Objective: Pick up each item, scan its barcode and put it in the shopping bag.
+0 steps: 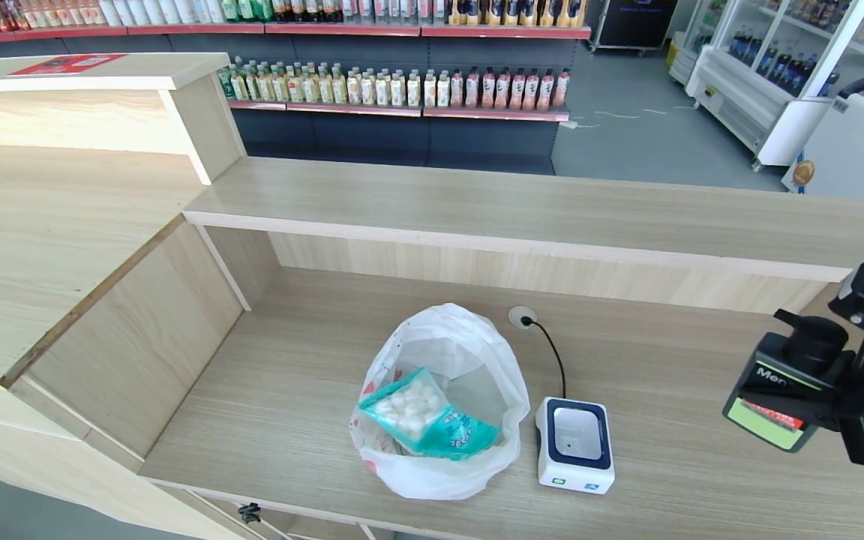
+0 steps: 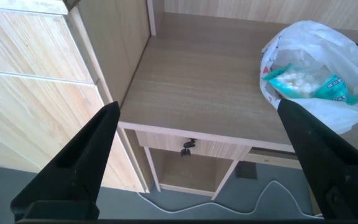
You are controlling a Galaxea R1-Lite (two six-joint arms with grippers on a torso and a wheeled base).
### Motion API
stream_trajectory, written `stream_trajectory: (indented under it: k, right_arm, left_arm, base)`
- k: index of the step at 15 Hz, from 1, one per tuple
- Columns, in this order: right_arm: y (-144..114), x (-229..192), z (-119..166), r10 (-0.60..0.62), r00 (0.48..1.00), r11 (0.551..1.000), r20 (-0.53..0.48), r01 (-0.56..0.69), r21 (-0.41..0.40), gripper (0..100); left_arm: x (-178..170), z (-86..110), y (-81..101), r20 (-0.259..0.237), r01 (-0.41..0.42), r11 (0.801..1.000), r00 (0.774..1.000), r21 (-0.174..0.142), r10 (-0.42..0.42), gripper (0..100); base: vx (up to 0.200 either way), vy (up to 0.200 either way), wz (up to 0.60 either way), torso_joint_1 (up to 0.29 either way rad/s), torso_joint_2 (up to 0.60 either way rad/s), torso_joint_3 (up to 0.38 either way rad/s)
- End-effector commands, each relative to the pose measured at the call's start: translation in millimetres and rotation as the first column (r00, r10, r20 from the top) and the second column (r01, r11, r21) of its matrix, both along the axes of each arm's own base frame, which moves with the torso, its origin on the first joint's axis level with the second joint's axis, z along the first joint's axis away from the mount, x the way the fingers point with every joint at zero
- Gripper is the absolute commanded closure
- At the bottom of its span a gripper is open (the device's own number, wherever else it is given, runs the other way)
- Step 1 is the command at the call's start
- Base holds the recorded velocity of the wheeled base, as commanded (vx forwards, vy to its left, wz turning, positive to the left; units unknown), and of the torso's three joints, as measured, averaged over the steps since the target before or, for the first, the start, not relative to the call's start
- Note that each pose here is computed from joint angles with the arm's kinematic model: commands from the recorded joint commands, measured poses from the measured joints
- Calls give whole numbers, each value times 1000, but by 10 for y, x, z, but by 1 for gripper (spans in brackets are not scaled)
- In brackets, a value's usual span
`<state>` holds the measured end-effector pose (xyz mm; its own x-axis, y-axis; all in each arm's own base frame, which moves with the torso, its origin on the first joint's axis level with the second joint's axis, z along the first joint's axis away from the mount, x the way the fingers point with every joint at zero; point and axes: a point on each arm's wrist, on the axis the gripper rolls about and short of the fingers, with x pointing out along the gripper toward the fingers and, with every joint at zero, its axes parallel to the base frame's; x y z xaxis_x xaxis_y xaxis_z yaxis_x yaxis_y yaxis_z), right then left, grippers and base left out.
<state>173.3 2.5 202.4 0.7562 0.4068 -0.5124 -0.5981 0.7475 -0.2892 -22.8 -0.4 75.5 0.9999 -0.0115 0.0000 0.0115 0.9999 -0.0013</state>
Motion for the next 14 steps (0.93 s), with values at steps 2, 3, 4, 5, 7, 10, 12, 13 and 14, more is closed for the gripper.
stream_trajectory:
  k: [2, 3, 4, 5, 7, 10, 12, 13, 14]
  right_arm:
    - [57, -116, 130, 23, 995, 1000, 100, -22, -10, 100]
    - [91, -101, 137, 39, 992, 999, 118, -39, -5, 100]
    - [121, -98, 144, 57, 990, 998, 129, -57, -5, 100]
    - [146, -95, 155, 69, 988, 998, 141, -68, -7, 100]
    - [177, -83, 136, 60, 989, 998, 132, -58, -23, 100]
    - [190, 102, 45, 47, 994, 999, 100, -45, -18, 100]
    - [173, 476, -168, 22, 997, 1000, 75, -22, -11, 100]
    - [173, 707, -294, 15, 994, 1000, 105, -15, -7, 100]
    - [162, 909, -428, -8, 994, 1000, 112, 5, 21, 100]
  left_arm:
    - [0, 0, 0, 0, 1, 1000, 1000, 0, -1, 0]
    - [0, 0, 0, 0, 1, 1000, 1000, 0, -1, 0]
    - [0, 0, 0, 0, -1, 1000, 1000, 0, 1, 0]
    - [0, 0, 0, 0, -1, 1000, 1000, 0, 1, 0]
    - [0, 0, 0, 0, 1, 1000, 1000, 0, -1, 0]
    - [0, 0, 0, 0, 1, 1000, 1000, 0, -1, 0]
    - [1, 0, 0, -2, 1, 1000, 1000, 0, -1, 0]
    - [0, 0, 0, 0, 1, 1000, 1000, 0, -1, 0]
    - [0, 0, 0, 0, -1, 1000, 1000, 0, 1, 0]
  base:
    - [0, 0, 0, 0, 0, 0]
    - [0, 0, 600, 2, 2, 2]
    - [0, 0, 600, 2, 7, 2]
    - [0, 0, 600, 2, -2, 2]
    - [0, 0, 600, 2, 5, 5]
    - [0, 0, 600, 6, -1, 2]
    - [0, 0, 0, 0, 0, 0]
    - [0, 0, 0, 0, 0, 0]
    - [0, 0, 0, 0, 0, 0]
